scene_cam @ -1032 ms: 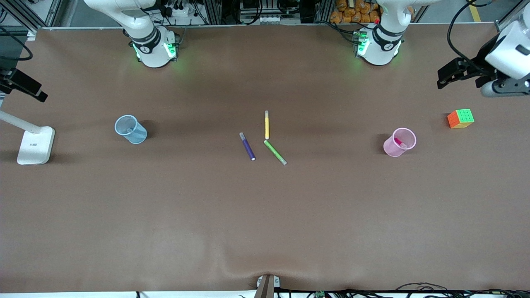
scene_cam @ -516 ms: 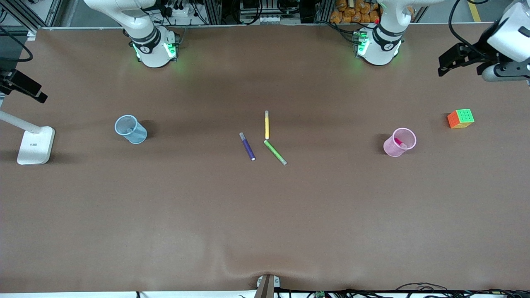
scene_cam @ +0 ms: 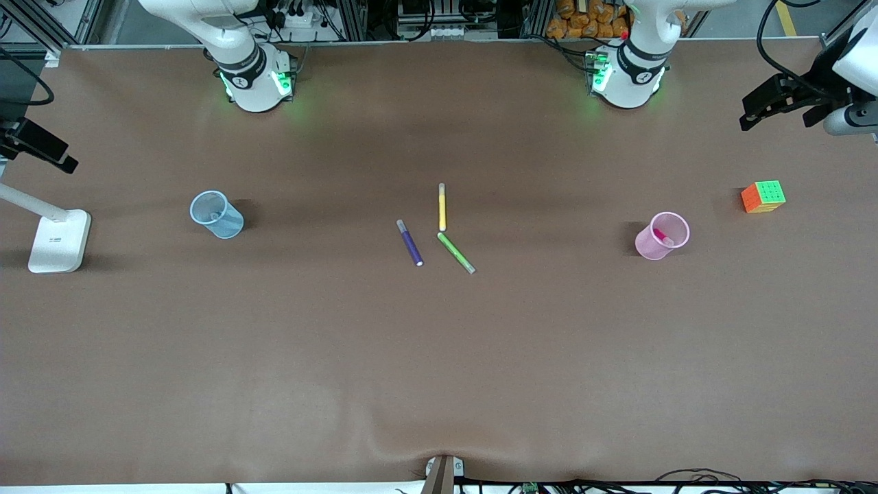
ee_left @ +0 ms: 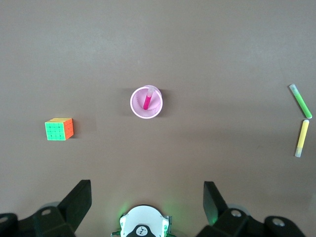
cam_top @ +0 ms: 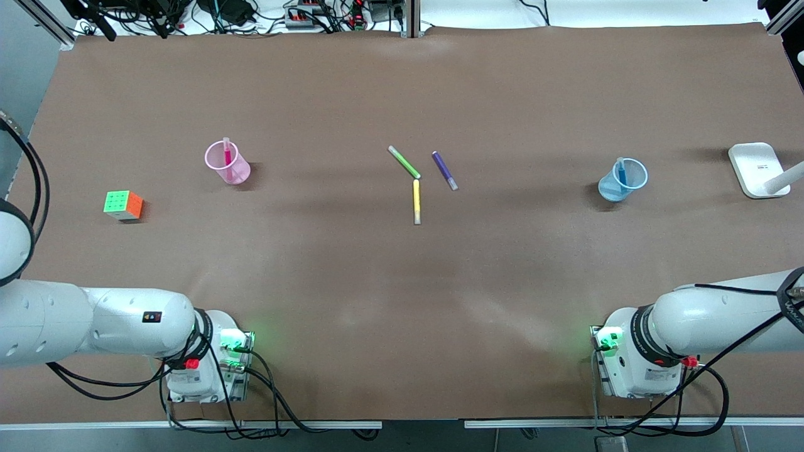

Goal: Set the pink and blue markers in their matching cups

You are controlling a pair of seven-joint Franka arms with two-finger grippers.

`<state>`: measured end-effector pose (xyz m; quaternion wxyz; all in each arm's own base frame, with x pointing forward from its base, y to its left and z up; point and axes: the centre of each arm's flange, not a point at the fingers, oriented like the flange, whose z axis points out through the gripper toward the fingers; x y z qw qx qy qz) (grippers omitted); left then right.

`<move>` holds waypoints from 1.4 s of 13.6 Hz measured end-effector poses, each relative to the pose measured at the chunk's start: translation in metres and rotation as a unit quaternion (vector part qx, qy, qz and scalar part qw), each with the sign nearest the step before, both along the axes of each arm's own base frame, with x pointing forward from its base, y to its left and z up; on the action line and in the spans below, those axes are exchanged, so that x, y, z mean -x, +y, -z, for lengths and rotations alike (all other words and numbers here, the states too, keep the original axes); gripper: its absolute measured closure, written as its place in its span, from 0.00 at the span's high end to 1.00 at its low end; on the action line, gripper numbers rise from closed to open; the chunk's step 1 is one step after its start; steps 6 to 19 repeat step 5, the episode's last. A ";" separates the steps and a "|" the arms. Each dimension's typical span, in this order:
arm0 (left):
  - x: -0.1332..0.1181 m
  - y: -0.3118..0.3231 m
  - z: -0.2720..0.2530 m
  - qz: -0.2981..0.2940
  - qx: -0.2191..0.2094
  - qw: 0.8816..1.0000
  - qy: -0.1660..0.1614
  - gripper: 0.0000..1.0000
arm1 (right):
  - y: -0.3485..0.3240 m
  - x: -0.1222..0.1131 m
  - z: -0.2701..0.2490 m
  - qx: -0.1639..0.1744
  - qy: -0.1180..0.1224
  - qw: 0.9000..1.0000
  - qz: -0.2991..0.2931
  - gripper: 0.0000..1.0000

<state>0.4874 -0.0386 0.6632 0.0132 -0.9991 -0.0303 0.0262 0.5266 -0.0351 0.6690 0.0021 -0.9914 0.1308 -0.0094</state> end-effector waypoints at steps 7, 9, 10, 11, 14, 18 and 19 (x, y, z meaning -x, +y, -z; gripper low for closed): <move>-0.001 0.008 0.000 -0.008 0.001 1.000 -0.002 1.00 | 0.001 -0.007 0.002 0.001 0.004 1.000 0.000 1.00; -0.001 0.008 0.000 -0.008 0.001 1.000 -0.002 1.00 | 0.001 -0.007 0.002 0.001 0.004 1.000 0.000 1.00; -0.001 0.008 0.000 -0.008 0.001 1.000 -0.002 1.00 | 0.001 -0.007 0.002 0.001 0.004 1.000 0.000 1.00; -0.001 0.008 0.000 -0.008 0.001 1.000 -0.002 1.00 | 0.001 -0.007 0.002 0.001 0.004 1.000 0.000 1.00; -0.001 0.008 0.000 -0.008 0.001 1.000 -0.002 1.00 | 0.001 -0.007 0.002 0.001 0.004 1.000 0.000 1.00; -0.001 0.008 0.000 -0.008 0.001 1.000 -0.002 1.00 | 0.001 -0.007 0.002 0.001 0.004 1.000 0.000 1.00; -0.001 0.008 0.000 -0.008 0.001 1.000 -0.002 1.00 | 0.001 -0.007 0.002 0.001 0.004 1.000 0.000 1.00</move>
